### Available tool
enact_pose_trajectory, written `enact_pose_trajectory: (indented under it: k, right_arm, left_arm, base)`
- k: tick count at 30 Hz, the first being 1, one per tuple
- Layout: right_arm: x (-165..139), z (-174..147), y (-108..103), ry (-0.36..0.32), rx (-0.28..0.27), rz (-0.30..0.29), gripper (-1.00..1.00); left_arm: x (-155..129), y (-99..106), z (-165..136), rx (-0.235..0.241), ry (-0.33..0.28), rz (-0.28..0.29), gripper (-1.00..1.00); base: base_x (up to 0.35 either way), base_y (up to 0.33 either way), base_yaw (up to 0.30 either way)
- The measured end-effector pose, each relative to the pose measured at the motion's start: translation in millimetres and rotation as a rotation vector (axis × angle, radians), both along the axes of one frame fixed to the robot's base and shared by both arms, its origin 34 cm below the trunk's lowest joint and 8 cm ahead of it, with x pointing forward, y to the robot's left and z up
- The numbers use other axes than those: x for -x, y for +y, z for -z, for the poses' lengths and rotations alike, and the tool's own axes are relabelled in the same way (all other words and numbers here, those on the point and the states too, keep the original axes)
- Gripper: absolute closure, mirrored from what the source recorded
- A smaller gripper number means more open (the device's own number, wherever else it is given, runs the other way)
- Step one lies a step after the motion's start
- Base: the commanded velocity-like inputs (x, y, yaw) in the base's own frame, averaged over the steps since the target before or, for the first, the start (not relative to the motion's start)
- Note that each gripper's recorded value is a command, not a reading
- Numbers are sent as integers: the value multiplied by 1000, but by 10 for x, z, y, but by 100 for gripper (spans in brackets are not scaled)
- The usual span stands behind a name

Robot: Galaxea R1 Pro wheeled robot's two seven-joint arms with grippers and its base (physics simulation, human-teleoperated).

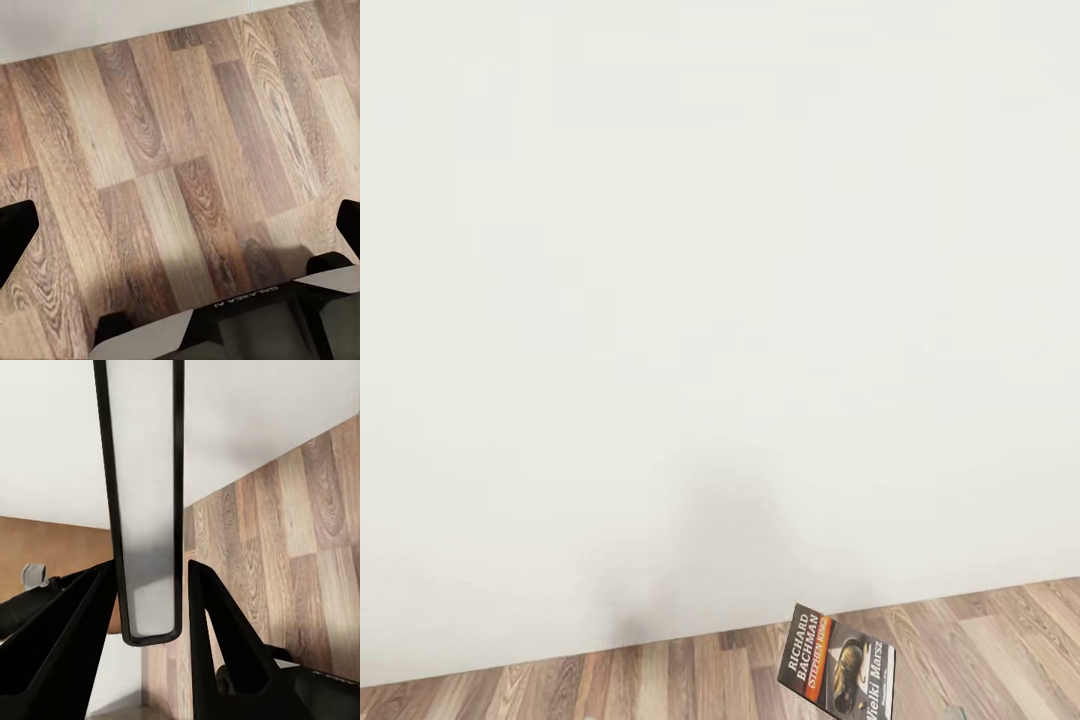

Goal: In the bedroom, move the book from the bed onto either nightstand, and place the two sandals side by side next to the bed.

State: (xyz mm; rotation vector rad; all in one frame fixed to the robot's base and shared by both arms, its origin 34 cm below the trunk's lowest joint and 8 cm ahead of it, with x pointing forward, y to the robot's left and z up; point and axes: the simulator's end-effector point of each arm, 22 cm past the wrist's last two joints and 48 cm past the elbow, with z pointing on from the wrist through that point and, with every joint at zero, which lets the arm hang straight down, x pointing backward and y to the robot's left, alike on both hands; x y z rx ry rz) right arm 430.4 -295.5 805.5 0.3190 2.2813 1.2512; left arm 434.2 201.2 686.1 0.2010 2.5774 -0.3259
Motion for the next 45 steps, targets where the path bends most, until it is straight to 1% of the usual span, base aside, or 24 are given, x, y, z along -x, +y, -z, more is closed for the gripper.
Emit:
enact_pose_trajectory:
  k: [7,11,22,35,45]
  right_arm:
    - [3,3,-3,1,2,-1,100]
    - [4,4,-3,1,2,-1,100]
    - [5,9,3,3,2,-3,100]
    - [3,4,-3,1,1,-1,100]
    - [4,8,-4,2,2,-2,100]
  left_arm:
    - [1,3,1,0,0,0,-100]
    - [1,0,1,0,1,0,-100]
    - [-5,1,2,0,0,0,-100]
    - [-1,-3,1,0,1,0,-100]
    - [-3,-1,3,0,1,0,-100]
  base:
    - [330,0,-1]
    - [299,0,-127]
    - [46,0,-284]
    - [274,0,-299]
    - [27,0,-278]
